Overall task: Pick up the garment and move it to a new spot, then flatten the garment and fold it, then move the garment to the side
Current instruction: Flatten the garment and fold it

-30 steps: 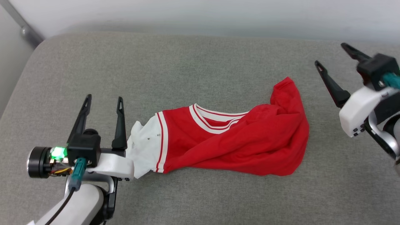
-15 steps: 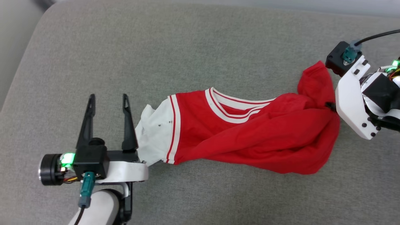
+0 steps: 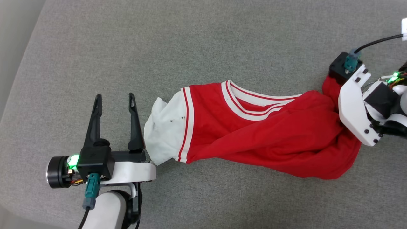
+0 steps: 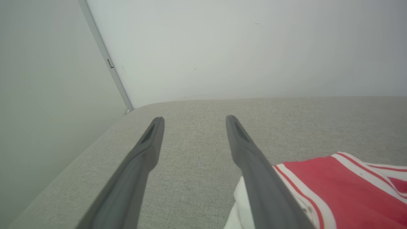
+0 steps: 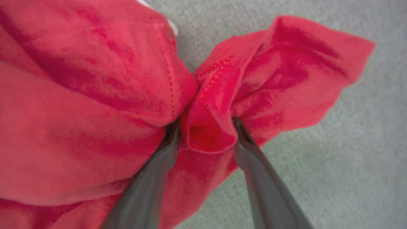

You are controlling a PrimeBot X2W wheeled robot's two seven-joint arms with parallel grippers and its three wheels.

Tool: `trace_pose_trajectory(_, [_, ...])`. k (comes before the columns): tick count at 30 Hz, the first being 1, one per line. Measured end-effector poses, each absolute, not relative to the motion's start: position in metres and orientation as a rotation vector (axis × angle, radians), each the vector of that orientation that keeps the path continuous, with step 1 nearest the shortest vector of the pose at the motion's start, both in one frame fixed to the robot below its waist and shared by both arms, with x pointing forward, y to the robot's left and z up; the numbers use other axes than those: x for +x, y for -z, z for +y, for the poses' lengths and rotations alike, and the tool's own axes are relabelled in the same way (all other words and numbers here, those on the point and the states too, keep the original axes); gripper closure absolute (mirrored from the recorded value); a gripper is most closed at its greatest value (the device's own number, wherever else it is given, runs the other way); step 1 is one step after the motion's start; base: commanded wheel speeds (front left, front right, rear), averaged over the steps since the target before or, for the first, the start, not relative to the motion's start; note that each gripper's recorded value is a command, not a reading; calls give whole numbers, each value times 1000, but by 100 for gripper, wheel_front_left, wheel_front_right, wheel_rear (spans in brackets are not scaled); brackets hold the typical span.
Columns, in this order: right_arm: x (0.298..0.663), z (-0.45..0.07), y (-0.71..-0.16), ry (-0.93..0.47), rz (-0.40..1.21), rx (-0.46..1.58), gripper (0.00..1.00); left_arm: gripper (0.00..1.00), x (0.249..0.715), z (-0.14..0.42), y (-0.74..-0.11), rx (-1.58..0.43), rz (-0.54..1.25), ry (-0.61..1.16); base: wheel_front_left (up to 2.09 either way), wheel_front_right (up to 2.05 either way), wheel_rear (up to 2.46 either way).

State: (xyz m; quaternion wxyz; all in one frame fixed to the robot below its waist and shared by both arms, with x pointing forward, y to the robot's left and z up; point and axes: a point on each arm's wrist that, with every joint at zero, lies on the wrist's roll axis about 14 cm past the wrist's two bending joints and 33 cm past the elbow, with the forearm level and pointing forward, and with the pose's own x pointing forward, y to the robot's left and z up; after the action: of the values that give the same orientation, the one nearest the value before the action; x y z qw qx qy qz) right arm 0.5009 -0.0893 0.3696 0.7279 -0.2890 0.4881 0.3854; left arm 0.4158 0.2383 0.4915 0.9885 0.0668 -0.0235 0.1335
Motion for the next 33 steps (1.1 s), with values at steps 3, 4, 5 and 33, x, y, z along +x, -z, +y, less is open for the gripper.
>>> trace_pose_trajectory(3, [502, -86, -380, -855, 1018, -630, 100, 0, 412, 242, -495, 143, -54, -272, 0, 0, 0])
trace_pose_trajectory(4, [503, -83, -385, -858, 989, -624, 100, 0, 410, 242, -496, 148, -58, -270, 0, 0, 0])
trace_pose_trajectory(5, [505, -83, -391, -854, 961, -620, 100, 0, 408, 242, -497, 149, -58, -268, 0, 0, 0])
trace_pose_trajectory(33, [380, -177, -459, -780, 757, -493, 100, 0, 363, 220, -508, 121, -82, -197, 0, 0, 0])
